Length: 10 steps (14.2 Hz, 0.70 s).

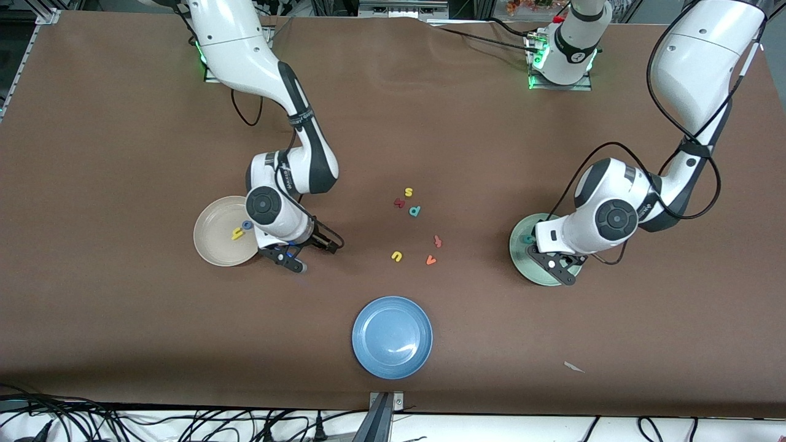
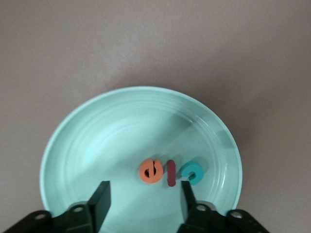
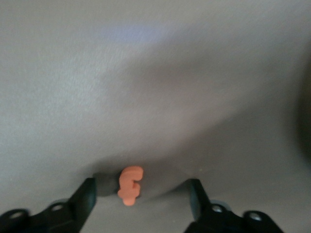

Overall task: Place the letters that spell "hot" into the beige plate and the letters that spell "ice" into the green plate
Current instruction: 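Grasp the orange f with the right gripper while the left gripper withdraws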

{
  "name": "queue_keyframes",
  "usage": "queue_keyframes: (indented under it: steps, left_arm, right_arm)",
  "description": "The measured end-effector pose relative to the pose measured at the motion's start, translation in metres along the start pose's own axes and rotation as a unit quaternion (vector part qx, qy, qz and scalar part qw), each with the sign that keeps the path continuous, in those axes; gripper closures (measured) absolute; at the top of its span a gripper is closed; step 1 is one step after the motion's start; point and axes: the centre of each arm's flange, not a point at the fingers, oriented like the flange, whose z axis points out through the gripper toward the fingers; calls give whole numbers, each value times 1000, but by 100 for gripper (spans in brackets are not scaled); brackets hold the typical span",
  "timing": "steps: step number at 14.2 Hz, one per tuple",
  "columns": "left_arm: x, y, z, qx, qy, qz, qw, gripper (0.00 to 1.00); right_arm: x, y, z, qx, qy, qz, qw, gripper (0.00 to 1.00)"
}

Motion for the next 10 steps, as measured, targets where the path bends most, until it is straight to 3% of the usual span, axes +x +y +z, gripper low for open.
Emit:
queue_keyframes:
  steps: [3,5,10]
  left_arm:
    - [9,2,-33,3,-8,10,1000,1]
    - [18,14,-74,3,-13,17,1000,0]
    - [5,26,-173,-14,-29,-4,999,0]
  right_arm:
    - [-1,-4,-2,2,1,-2,1000,30]
    - [0,-8,-6,6,4,-4,1000,53]
    - [0,-9,-7,7,4,-5,1000,69]
